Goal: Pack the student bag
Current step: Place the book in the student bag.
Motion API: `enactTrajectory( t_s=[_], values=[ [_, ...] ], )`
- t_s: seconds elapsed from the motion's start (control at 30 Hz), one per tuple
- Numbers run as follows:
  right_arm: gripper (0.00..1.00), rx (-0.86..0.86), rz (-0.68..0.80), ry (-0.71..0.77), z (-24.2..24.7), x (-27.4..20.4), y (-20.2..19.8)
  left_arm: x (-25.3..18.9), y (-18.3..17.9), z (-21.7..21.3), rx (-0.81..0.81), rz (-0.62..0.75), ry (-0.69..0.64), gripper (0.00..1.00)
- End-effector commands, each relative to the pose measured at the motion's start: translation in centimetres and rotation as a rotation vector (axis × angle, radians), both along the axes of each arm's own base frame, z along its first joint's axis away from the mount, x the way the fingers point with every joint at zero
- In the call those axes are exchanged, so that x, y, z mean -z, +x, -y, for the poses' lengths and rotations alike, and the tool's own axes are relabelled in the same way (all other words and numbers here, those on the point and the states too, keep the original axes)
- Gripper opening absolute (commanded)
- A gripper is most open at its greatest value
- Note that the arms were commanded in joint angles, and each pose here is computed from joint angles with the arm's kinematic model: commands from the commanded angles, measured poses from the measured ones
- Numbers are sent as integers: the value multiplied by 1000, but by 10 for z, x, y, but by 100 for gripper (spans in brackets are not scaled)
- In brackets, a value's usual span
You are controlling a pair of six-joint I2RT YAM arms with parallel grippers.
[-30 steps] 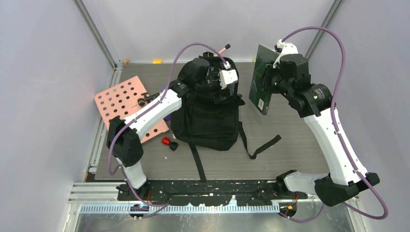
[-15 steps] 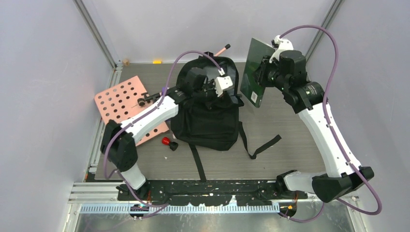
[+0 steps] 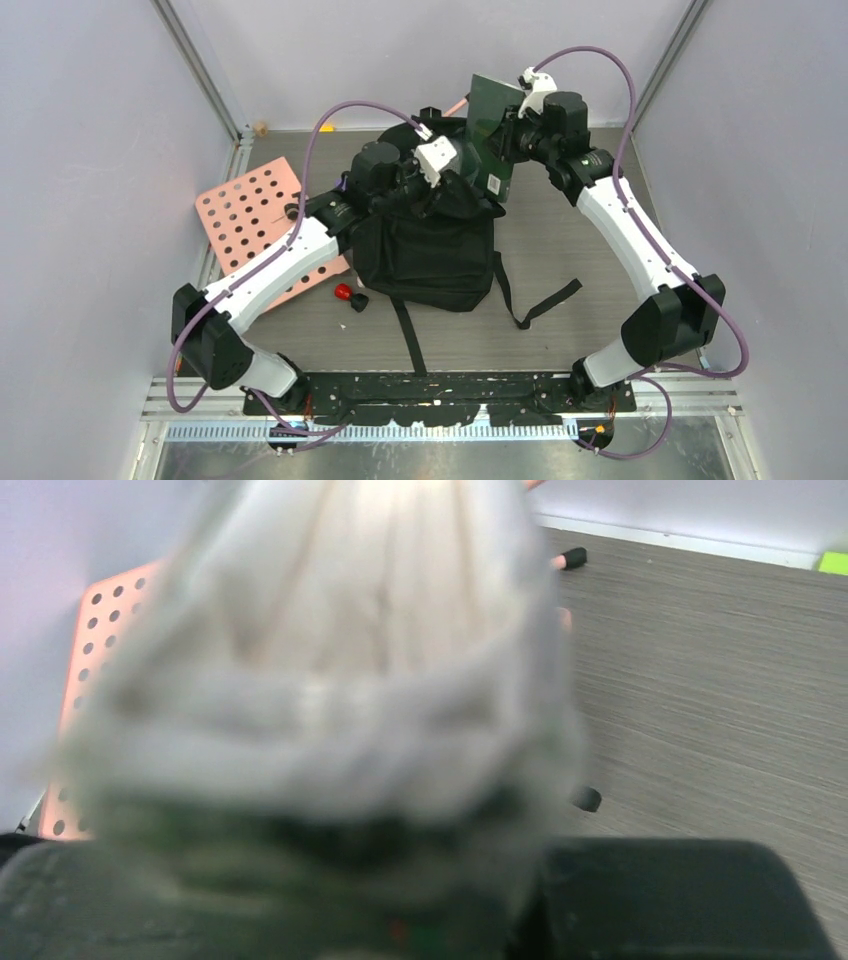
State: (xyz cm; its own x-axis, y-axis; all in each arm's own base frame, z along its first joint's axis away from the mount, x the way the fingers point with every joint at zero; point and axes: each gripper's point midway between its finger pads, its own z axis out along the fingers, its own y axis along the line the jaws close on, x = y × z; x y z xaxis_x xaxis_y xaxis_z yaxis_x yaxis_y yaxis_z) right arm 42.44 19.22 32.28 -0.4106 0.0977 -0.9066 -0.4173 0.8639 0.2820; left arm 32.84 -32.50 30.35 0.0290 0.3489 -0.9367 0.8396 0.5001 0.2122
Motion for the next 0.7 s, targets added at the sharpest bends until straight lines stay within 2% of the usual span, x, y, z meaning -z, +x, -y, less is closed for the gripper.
enactTrajectory(
  t_s=[0.0,0.07,0.17,0.37,0.43,0.67],
  values=[
    [0,3,191,79,11,-60,18,-18,35,-15,-273,-137,-187,51],
    [0,-38,155,118,4,-49,17,-19,45,-12,-338,-209,-274,69],
    [0,-145,76,205,-17,-36,6,-17,67,-11,-418,-297,-375,80],
    [0,-289,28,395,-43,-32,-17,0,105,-28,-483,-527,-572,84],
    [0,-309,1,419,-49,-27,-21,6,110,-33,-509,-560,-617,84],
    [1,-361,-29,529,-62,-17,-40,37,99,-39,-559,-635,-635,89]
  ],
)
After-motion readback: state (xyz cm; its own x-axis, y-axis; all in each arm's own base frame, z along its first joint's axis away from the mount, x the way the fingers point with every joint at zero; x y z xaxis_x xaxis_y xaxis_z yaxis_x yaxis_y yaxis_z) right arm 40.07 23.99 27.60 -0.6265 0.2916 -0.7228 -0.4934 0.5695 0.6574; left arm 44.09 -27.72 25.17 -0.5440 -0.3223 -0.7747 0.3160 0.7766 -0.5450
